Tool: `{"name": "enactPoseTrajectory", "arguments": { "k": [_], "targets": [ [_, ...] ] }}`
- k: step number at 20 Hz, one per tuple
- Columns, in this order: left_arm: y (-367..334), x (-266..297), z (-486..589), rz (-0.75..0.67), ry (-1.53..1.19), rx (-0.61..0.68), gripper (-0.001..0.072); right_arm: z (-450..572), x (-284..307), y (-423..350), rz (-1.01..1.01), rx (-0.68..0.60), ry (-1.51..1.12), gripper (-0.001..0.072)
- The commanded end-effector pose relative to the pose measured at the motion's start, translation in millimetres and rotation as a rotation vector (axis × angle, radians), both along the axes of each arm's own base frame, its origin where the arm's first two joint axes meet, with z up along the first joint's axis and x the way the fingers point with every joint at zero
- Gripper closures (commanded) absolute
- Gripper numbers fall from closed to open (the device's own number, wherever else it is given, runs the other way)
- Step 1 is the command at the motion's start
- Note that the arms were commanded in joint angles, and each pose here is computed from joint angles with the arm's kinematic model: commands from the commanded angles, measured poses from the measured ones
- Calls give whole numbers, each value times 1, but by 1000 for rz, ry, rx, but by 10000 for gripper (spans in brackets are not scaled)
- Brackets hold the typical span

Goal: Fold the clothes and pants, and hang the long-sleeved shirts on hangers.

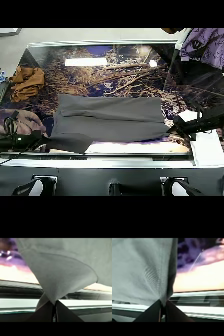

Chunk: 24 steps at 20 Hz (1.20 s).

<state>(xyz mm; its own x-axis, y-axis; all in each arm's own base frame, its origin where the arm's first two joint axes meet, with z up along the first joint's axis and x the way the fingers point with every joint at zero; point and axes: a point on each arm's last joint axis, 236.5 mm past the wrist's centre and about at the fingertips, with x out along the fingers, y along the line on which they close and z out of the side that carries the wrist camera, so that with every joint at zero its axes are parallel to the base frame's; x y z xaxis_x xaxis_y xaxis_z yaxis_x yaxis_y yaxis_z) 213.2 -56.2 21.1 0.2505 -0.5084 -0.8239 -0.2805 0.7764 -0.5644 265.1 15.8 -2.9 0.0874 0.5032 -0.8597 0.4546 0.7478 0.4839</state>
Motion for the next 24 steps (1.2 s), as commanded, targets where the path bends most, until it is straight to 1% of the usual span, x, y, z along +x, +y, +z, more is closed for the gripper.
{"name": "enactPoseTrajectory", "arguments": {
  "k": [1, 5, 11, 14, 16, 18, 24],
  "targets": [
    [-7, 28, 16, 11, -86, 1, 693, 15, 18, 2, -57, 6, -82, 680],
    [-9, 90, 23, 8, -141, 3, 693, 21, 66, -9, -86, 4, -207, 680],
    [-6, 176, 11, -5, -158, 18, 693, 7, 131, -28, -181, 20, -311, 680],
    [-8, 209, -5, -28, -137, 15, 693, -11, 154, -20, -185, -11, -341, 679],
    [-7, 227, -15, -30, -129, 16, 693, -22, 173, -11, -185, -42, -374, 679],
    [-4, 242, -25, -27, -122, 15, 693, -28, 192, -15, -246, -76, -402, 679],
    [1, 264, -56, -10, -90, 14, 692, -51, 210, -20, -267, -79, -369, 679]
  ]
}}
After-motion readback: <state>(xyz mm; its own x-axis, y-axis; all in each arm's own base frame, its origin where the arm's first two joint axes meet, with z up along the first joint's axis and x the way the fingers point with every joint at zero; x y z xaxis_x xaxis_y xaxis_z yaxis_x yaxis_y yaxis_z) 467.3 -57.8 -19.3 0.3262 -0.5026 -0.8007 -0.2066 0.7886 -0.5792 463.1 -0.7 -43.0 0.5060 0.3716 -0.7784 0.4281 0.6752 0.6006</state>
